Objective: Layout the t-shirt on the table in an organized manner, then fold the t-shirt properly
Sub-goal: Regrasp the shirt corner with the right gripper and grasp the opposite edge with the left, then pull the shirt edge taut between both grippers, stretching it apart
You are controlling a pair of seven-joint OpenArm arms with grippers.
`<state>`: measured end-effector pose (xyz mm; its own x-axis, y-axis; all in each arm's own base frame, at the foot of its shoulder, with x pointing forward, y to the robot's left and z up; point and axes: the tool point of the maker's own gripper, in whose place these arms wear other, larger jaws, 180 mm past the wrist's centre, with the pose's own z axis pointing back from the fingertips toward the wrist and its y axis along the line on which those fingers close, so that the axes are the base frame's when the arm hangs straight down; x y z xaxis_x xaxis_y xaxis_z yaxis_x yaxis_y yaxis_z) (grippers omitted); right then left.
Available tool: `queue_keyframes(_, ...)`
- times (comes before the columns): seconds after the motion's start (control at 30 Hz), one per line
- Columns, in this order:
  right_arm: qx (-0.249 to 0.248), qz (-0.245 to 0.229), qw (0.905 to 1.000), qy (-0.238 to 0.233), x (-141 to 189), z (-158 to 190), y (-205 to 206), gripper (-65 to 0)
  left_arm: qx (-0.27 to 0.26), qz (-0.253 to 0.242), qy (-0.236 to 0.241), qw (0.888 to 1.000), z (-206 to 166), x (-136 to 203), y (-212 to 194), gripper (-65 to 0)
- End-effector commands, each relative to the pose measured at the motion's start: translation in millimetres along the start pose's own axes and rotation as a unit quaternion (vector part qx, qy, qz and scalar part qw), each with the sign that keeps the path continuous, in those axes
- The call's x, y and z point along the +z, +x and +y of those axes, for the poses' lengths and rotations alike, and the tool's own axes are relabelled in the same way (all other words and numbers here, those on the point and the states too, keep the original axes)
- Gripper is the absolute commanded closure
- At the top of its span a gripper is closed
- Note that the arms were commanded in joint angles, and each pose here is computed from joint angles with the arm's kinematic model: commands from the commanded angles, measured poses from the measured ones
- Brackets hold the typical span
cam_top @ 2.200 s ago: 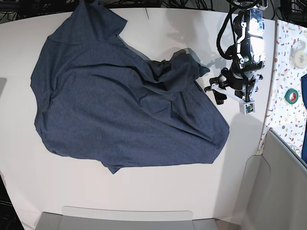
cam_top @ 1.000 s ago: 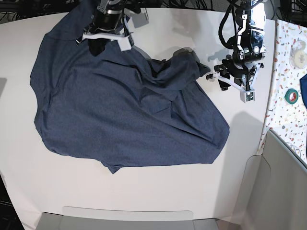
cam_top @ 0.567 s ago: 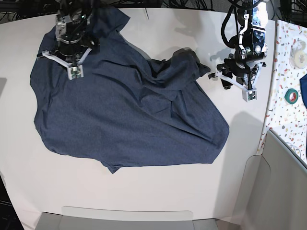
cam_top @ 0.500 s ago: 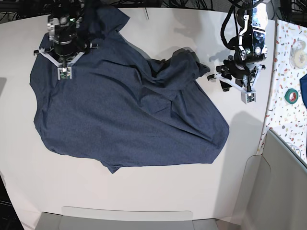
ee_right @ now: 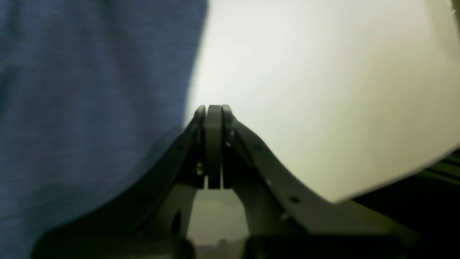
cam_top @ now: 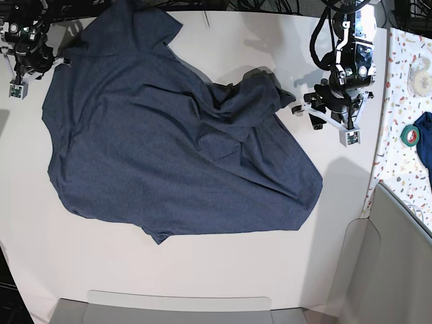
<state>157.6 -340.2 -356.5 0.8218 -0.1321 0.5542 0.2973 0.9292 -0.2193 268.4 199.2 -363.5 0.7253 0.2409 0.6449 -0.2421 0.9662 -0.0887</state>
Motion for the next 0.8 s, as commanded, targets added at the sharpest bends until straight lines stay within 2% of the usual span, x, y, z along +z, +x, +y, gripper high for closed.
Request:
queue_keyframes(0.0,0.015,-0.013,0.9995,-0.027,1.8,-18.0,9.5,0.0,-0.004,-0.013,0.001,1.000,1.1,2.8,7.1,-25.7)
queue_keyframes(0.17,0.031,-0.021,0.9967,-0.072,-0.5,-52.3,26.2,0.0,-0.003,0.001,0.003,1.000,3.0,3.4,-4.0,-27.9)
queue_keyframes(0.3,0.036,-0.055,0.9955,-0.068,13.1,-45.5,44.4,0.0,0.022,0.011,-0.008,1.000,-4.8,4.2,-14.3,-35.8)
queue_keyframes(0.4,0.015,-0.084,0.9959,-0.030,26.9,-18.3,52.4,0.0,0.046,0.023,-0.038,0.998,-22.4,4.2,-20.0,-38.0)
queue_keyframes(0.53,-0.050,-0.060,0.9958,0.049,23.1,18.3,41.6,0.0,0.097,0.056,-0.093,0.989,-50.1,7.1,-31.9,-38.1)
queue_keyframes(0.63,-0.087,-0.024,0.9892,0.115,21.4,58.4,24.1,0.0,0.115,0.073,-0.126,0.983,-63.5,9.4,-30.0,-38.2)
queue_keyframes(0.77,-0.062,0.003,0.9866,0.151,15.7,95.6,10.5,0.0,0.129,0.098,-0.139,0.977,-69.3,6.5,-40.6,-38.2)
